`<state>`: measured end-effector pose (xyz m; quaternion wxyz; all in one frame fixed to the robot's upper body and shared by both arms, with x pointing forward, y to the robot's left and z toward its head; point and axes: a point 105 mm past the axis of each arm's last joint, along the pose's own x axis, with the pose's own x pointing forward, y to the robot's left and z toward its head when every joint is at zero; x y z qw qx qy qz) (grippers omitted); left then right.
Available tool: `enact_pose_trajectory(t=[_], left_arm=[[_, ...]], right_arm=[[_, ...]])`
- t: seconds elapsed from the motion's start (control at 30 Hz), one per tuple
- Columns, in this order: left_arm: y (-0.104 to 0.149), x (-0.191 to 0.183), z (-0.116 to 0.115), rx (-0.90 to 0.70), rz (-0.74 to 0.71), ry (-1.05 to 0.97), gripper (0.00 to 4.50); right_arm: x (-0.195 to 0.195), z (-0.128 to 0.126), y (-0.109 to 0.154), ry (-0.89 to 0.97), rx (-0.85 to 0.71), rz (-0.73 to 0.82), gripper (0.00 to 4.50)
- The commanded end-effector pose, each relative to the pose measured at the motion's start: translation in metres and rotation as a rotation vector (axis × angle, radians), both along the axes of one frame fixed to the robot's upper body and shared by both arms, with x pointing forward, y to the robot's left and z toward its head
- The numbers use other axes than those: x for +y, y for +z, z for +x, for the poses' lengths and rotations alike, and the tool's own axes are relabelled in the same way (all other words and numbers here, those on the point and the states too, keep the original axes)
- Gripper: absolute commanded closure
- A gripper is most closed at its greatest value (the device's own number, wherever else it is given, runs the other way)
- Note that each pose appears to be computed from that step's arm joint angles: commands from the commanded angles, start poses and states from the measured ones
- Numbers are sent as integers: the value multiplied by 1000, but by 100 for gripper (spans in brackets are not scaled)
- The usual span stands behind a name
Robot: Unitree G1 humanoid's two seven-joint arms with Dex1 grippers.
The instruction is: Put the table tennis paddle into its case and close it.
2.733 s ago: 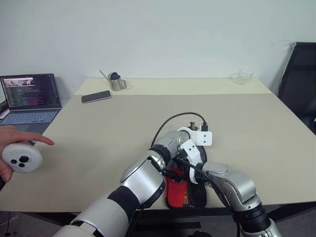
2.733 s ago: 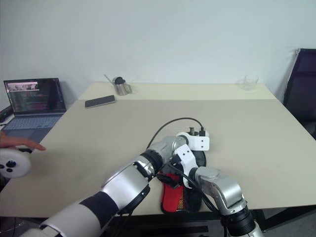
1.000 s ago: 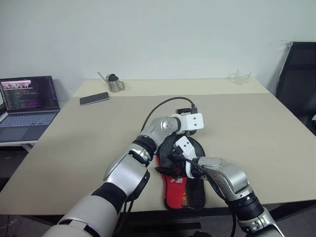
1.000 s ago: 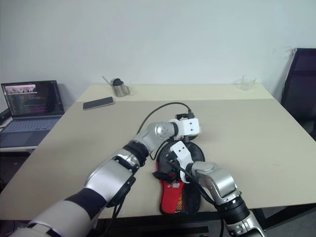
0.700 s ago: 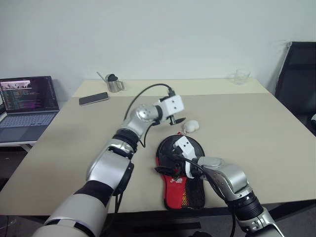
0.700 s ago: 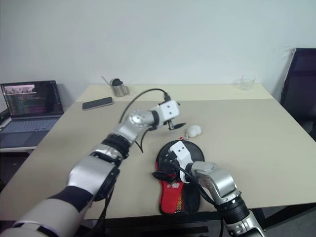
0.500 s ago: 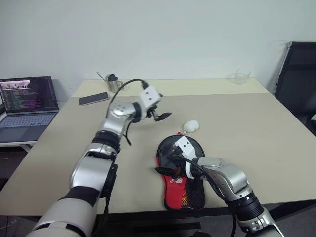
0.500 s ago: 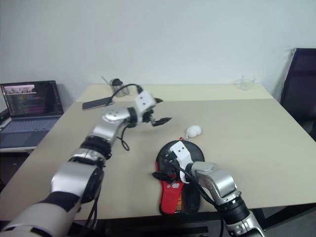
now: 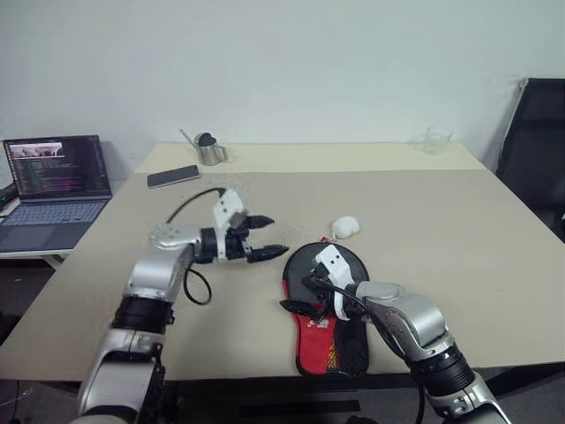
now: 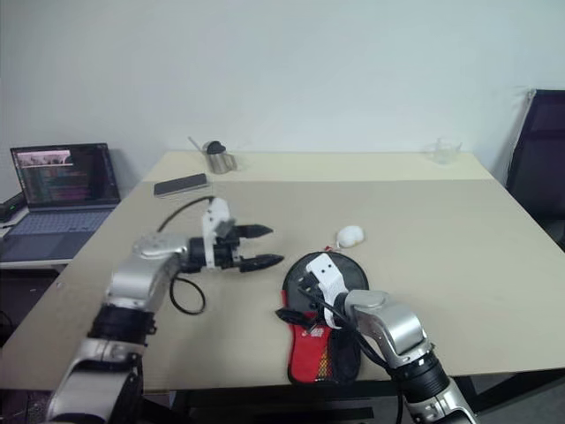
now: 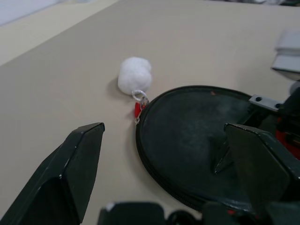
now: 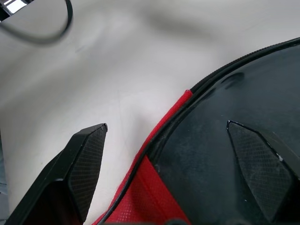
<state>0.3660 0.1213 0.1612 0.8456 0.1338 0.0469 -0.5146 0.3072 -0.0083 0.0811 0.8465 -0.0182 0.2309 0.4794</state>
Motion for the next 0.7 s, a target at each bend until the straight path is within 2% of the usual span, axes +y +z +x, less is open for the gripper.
enact_pose_trajectory(t=[0.03, 0.17, 0.4, 0.6, 0.7], left_arm=[[10, -16, -1, -74, -20, 15, 1], [8, -20, -5, -69, -43, 6, 1], [21, -15, -1, -74, -99, 25, 1], [18, -33, -2, -62, -129, -7, 1], [13, -47, -3, -59, -141, -20, 1]], right_arm=[[-5, -16, -37, 18, 146, -70, 0], [-14, -11, -29, 19, 104, -85, 0], [-41, -13, 11, 55, -22, -92, 0], [-94, -24, 41, 73, -119, -174, 0], [-117, -21, 64, 41, -171, -176, 0]])
